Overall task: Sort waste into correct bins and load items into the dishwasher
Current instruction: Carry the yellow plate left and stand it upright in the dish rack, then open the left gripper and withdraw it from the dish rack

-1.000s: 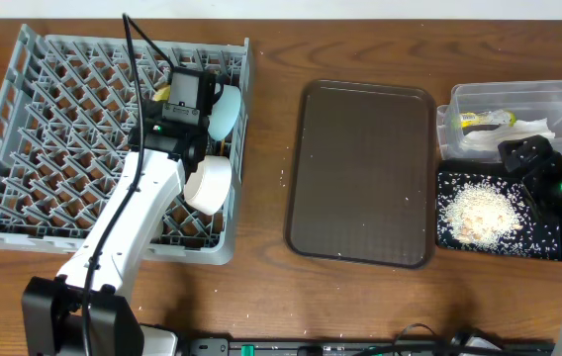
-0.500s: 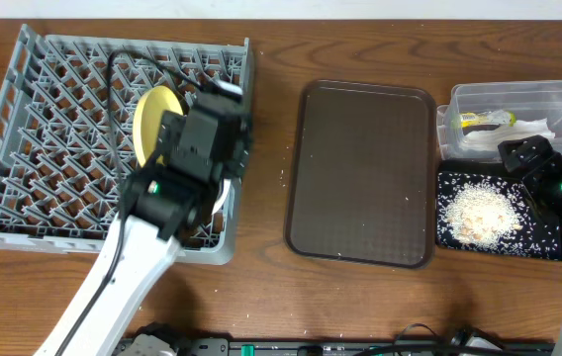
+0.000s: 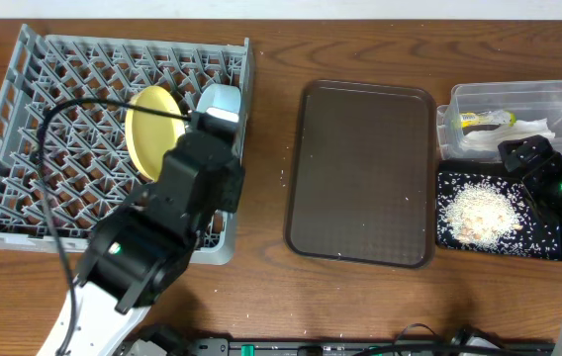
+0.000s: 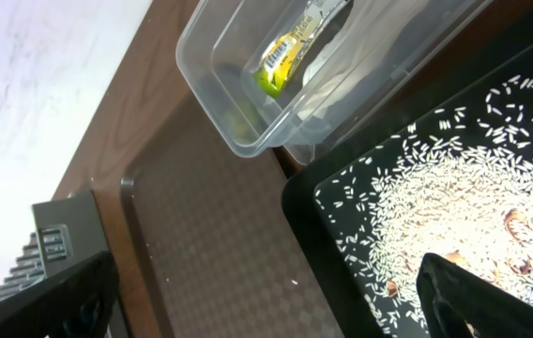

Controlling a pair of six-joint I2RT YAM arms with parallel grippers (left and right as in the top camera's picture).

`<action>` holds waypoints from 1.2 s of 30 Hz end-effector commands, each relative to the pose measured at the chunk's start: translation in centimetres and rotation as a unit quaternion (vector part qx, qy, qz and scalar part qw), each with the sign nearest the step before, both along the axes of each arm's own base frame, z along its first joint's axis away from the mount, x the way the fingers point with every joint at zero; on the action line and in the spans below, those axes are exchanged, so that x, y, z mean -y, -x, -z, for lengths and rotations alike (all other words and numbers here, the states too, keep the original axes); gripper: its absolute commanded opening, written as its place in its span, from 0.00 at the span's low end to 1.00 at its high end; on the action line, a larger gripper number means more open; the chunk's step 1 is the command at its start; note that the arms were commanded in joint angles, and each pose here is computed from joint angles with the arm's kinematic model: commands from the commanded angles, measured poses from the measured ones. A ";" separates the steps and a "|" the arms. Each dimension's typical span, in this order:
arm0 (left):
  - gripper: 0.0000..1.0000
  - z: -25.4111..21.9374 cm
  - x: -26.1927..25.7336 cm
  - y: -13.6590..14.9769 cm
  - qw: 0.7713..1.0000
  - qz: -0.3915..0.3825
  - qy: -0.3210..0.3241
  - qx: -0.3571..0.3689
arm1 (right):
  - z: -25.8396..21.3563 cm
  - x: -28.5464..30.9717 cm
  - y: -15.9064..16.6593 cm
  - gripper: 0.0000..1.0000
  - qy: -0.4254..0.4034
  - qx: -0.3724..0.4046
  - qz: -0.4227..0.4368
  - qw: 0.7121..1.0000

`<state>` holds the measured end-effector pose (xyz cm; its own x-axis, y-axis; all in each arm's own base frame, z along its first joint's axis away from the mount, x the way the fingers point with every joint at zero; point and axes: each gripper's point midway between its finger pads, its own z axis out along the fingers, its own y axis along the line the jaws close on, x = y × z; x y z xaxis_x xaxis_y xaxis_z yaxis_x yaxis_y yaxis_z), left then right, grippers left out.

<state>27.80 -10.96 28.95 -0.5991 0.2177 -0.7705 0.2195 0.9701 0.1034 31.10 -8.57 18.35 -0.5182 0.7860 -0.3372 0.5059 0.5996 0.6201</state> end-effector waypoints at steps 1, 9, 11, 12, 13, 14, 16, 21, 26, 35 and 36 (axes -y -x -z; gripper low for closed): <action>0.66 -1.4 -1.0 1.2 1.000 -0.008 0.008 0.015 | -0.2 0.2 0.1 0.99 -0.002 0.001 0.008 1.000; 0.94 -2.5 -1.9 2.6 0.998 0.033 -0.035 0.040 | -0.2 0.2 0.1 0.99 -0.002 0.001 0.008 1.000; 0.94 -2.9 -2.1 2.7 0.996 0.047 -0.050 0.058 | -0.2 0.2 0.1 0.99 -0.002 0.001 0.008 1.000; 0.94 -3.1 -2.5 2.6 0.995 0.046 -0.052 0.071 | -0.2 0.2 0.1 0.99 -0.002 0.001 0.008 1.000; 0.95 -3.3 -3.0 2.3 0.994 0.035 -0.050 0.087 | -0.2 0.2 0.1 0.99 -0.002 0.001 0.008 1.000; 0.95 -3.5 -3.7 2.0 0.994 0.020 -0.043 0.101 | -0.2 0.2 0.1 0.99 -0.002 0.001 0.008 1.000; 0.95 -3.6 -4.9 1.4 0.991 -0.005 -0.025 0.132 | -0.2 0.2 0.1 0.99 -0.002 0.001 0.008 1.000; 0.95 -1.9 -6.6 1.1 0.979 -0.030 0.018 0.199 | -0.2 0.2 0.1 0.99 -0.002 0.001 0.008 1.000; 0.95 1.5 -7.2 2.2 0.967 -0.029 0.042 0.248 | -0.2 0.2 0.1 0.99 -0.002 0.001 0.008 1.000; 0.96 5.9 -8.6 4.4 0.955 -0.038 0.064 0.286 | -0.2 0.2 0.1 0.99 -0.002 0.001 0.008 1.000; 0.96 6.3 -8.7 4.5 0.955 -0.041 0.064 0.288 | -0.2 0.2 0.1 0.99 -0.002 0.001 0.008 1.000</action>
